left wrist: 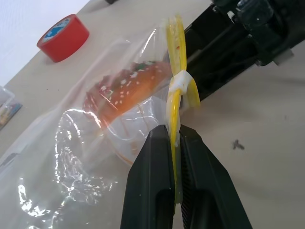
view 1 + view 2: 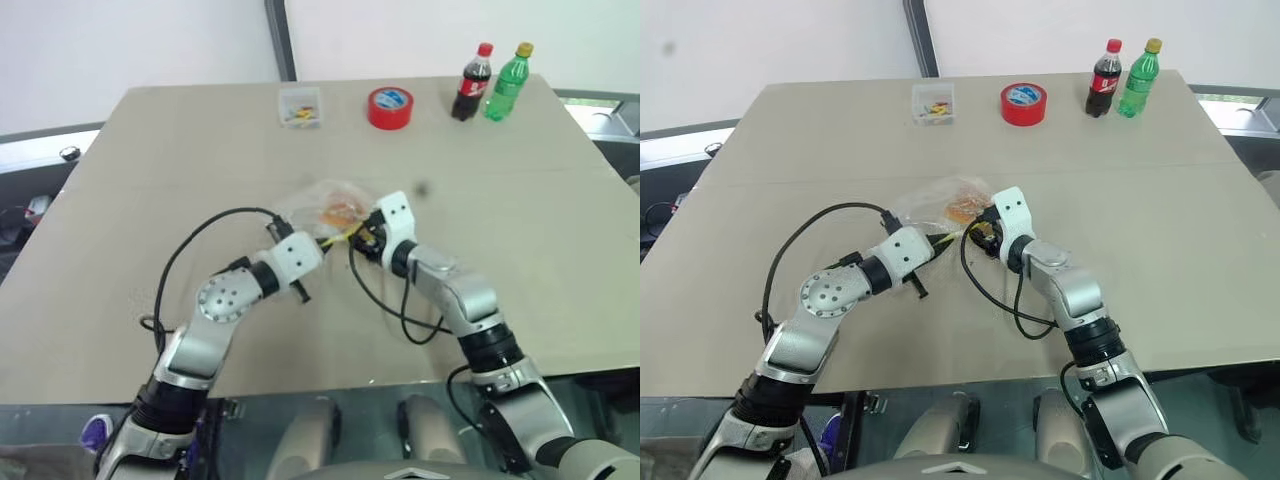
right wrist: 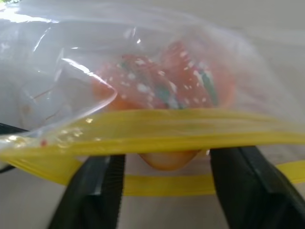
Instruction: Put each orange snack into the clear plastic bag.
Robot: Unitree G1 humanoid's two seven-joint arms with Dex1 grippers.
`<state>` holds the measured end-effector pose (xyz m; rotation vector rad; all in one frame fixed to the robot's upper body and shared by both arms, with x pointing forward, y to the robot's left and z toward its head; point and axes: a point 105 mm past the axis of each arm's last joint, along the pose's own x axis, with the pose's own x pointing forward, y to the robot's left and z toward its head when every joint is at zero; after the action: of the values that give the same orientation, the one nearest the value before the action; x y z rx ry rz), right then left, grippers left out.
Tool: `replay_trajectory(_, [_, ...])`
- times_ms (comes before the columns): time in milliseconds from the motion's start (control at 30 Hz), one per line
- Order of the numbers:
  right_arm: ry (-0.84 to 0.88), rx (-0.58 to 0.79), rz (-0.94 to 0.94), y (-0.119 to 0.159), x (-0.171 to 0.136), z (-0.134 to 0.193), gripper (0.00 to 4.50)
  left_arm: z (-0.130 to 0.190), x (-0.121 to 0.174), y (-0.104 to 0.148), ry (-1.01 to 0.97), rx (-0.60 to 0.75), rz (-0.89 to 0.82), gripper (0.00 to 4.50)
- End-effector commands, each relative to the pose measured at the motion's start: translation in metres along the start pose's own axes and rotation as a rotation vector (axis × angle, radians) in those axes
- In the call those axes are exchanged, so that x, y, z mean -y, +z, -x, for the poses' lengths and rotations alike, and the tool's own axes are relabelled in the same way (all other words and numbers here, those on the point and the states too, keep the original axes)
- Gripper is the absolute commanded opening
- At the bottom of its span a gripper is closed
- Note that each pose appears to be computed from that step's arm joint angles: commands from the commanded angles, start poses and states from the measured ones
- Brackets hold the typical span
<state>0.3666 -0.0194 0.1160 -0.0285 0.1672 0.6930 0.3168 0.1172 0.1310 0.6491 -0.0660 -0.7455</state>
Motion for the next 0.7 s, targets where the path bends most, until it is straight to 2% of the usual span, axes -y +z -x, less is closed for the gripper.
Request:
replay_trajectory(33, [0.013,0.118,0.130,0.028,-0.002,0.013,4.34,0.005,-0.016,0.014,0.072,0.052,0.050,0.00])
replay_trajectory(133, [0.076,0.168,0.181,0.040,-0.002,0.032,4.34,0.004,-0.027,0.017,0.122,0.074,0.144,0.00])
replay_trajectory(233, [0.099,0.176,0.359,0.044,0.009,0.054,4.34,0.005,-0.043,0.024,0.156,0.133,0.299,0.00])
replay_trajectory(300, [0.056,0.160,0.497,0.043,0.020,0.059,4.34,0.007,-0.049,0.031,0.158,0.171,0.364,0.00])
replay_trajectory(367, [0.007,0.100,0.690,0.034,0.033,0.053,4.34,0.009,-0.051,0.036,0.136,0.200,0.401,0.00])
replay_trajectory(467, [-0.009,0.031,0.846,0.017,0.043,0.037,4.34,0.010,-0.049,0.036,0.107,0.194,0.411,0.00])
replay_trajectory(600, [0.025,0.041,0.845,0.011,0.039,0.018,4.34,0.009,-0.050,0.037,0.104,0.195,0.430,0.00])
replay_trajectory(700, [-0.035,0.077,0.856,0.021,0.044,0.001,4.34,0.009,-0.051,0.038,0.110,0.195,0.432,0.00])
